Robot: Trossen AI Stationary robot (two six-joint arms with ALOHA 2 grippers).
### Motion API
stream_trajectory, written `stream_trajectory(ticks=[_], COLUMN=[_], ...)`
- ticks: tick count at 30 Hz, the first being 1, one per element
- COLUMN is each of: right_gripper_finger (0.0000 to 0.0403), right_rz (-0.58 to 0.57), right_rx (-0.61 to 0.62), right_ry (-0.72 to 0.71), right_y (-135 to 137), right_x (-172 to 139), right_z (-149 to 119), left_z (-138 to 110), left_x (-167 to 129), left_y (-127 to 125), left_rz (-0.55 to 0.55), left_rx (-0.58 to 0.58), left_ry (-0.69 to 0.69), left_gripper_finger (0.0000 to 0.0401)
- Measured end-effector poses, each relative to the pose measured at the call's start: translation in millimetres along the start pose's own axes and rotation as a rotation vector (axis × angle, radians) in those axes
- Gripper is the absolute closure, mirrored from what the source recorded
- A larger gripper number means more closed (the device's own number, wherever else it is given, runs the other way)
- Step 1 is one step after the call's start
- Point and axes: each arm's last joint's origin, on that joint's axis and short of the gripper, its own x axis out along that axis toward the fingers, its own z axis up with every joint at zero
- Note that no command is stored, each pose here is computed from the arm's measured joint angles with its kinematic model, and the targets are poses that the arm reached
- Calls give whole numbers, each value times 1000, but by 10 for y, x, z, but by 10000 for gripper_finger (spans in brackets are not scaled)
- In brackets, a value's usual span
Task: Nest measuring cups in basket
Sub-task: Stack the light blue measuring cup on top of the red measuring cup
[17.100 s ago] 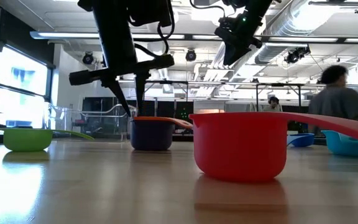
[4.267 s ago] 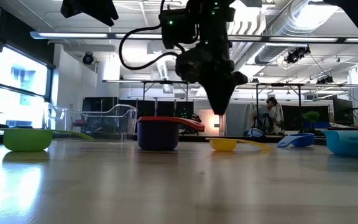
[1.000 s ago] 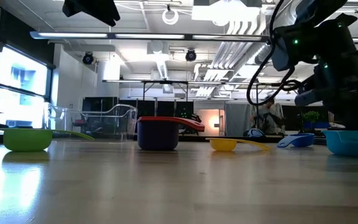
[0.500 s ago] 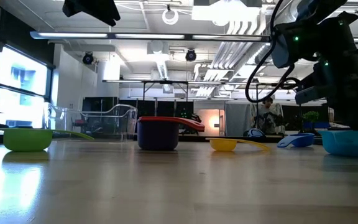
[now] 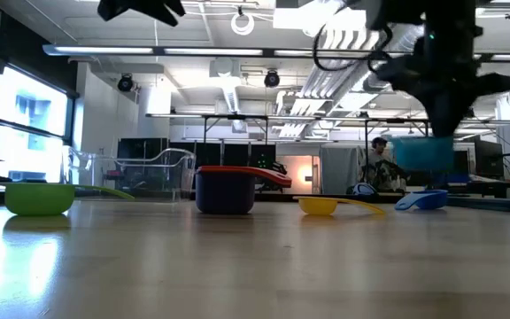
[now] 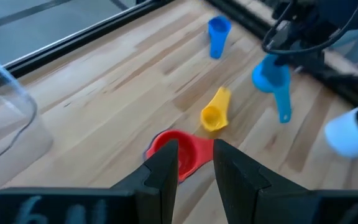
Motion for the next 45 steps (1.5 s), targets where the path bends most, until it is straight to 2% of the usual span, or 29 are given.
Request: stream_trajectory(ticks=[3,8,15,21,32,40,45], right_gripper_finger=[402,402,403,403,403,403,403], right_rz=[32,103,173,207,182,151,175], right_rx=[-47,-137,-268,-362,-457,-515,-546], right_ry=[-65,-179,-310,-381,-396,-402,-387], right_y=[61,132,109,16,-196,-271,-301], right_x=[-189,-521,-948,-1204,-1261,-1253,-1251], right_z=[89,307,636,862,1127,1198,1228], left_z=[17,26,-8,-102,-285,-387,-383], left_x=[5,164,536,893,1402,1687,1814], left_y=[-18,-11,-26,-39,15,112,216], left_rz=[-14,38,107,137,282,380,425], left_rx=[-22,-63,-117,-151,-301,-356,-375], left_ry=[-16,1,81,209,307,349,358], left_gripper_finger=[309,309,309,309,309,309,309])
